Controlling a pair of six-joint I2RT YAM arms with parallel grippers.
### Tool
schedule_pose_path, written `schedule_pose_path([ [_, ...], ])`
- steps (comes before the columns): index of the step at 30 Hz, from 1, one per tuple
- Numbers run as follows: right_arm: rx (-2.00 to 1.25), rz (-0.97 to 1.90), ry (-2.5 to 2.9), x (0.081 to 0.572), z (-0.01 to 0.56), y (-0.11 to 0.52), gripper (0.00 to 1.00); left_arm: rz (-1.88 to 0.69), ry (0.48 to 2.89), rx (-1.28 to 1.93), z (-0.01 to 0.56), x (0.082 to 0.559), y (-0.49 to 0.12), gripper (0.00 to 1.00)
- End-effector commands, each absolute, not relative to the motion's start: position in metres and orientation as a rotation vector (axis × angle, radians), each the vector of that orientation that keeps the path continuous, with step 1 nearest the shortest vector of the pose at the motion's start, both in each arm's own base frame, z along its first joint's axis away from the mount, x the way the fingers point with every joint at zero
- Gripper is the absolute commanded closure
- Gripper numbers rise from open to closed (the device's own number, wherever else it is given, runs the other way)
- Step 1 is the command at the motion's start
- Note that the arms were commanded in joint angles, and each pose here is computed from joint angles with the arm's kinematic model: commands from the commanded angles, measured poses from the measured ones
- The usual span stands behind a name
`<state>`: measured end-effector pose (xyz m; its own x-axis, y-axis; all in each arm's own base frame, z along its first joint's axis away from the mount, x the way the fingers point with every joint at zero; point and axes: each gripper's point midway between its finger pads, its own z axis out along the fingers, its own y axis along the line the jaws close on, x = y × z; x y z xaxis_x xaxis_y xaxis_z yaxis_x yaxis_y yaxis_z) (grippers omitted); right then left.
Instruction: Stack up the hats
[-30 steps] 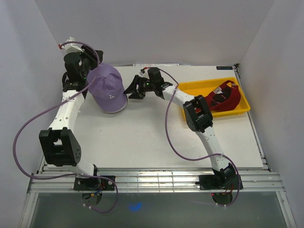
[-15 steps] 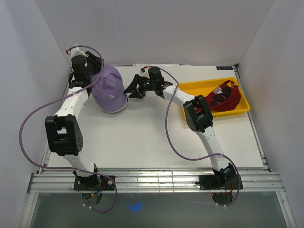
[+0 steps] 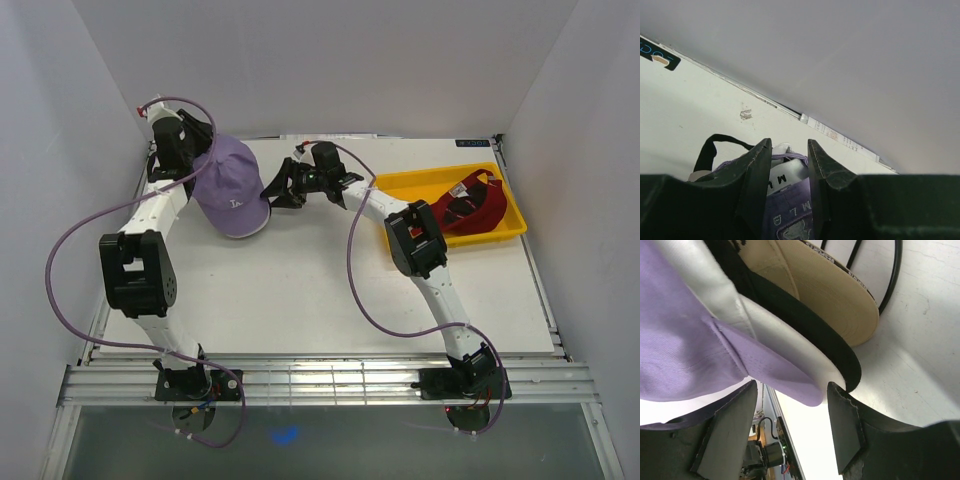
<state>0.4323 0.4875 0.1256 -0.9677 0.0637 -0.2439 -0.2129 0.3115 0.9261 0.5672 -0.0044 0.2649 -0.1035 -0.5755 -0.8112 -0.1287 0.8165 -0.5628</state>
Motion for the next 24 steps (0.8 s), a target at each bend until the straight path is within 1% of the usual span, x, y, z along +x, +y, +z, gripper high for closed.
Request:
schedule_pose_path([
  [1,-0.189,1.747,2.271,0.437,0.139,0.492,0.36,-0.371,1.874,-0.624,0.189,0.553,-0.011,0.55],
  [7,-0.169,1.741,2.301,0.438,0.126,0.492,0.36,-0.36,1.947,-0.644,0.168,0.558,-0.012,0.57],
  [15,-0.149,1.735,2.337,0.436,0.109,0.492,0.36,-0.315,2.009,-0.68,0.143,0.554,-0.008,0.56],
  [21,-0.149,1.735,2.333,0.438,0.11,0.492,0.36,-0.318,1.994,-0.661,0.154,0.556,-0.008,0.51],
  [24,-0.15,1.732,2.334,0.437,0.111,0.491,0.36,-0.317,1.997,-0.647,0.159,0.557,-0.008,0.5],
])
